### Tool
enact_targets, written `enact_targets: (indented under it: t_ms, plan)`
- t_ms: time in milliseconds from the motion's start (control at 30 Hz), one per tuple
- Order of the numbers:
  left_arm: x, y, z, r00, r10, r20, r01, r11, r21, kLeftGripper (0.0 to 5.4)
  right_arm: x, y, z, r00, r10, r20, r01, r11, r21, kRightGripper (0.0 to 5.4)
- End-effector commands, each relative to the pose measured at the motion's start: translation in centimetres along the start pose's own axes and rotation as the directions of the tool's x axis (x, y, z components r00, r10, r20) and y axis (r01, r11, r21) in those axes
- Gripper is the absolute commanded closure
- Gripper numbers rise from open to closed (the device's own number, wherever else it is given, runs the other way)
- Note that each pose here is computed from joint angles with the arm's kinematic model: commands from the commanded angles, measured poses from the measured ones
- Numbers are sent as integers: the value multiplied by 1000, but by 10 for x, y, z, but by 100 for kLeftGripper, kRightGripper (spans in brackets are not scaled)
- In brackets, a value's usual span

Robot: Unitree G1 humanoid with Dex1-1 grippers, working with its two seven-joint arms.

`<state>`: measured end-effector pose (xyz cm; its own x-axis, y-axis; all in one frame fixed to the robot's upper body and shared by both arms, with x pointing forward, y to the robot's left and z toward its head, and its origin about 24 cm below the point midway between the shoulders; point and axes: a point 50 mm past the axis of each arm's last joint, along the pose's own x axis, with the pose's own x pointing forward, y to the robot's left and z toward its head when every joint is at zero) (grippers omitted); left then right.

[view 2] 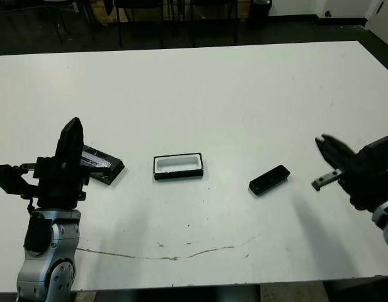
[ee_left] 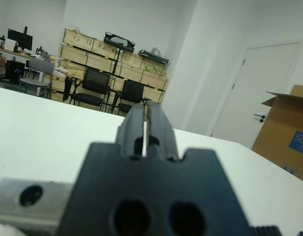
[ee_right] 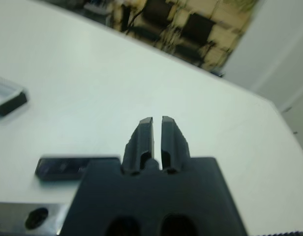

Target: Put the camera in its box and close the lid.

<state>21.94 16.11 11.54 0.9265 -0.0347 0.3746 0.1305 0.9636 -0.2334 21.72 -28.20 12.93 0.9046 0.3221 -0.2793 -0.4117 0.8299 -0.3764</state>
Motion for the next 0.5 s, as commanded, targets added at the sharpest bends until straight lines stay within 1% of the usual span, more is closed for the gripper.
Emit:
enact_targets:
  t_ms: [33, 200, 400, 500]
  plan:
    - [-2, 4, -4, 1000, 10, -28, -10, 1000, 13, 540, 0, 3, -12, 991, 72, -113, -73, 997, -8, 538]
    - [-2, 6, -4, 1000, 12, -26, -11, 1000, 22, 540, 2, 7, -18, 967, 143, -210, -140, 990, 26, 538]
    - [-3, 7, -3, 999, 10, -33, -9, 1000, 24, 540, 5, 9, -24, 936, 179, -304, -201, 978, -45, 538]
    - [-3, 7, -4, 1000, 7, -31, -6, 1000, 27, 540, 6, 10, -31, 920, 196, -340, -225, 973, -49, 538]
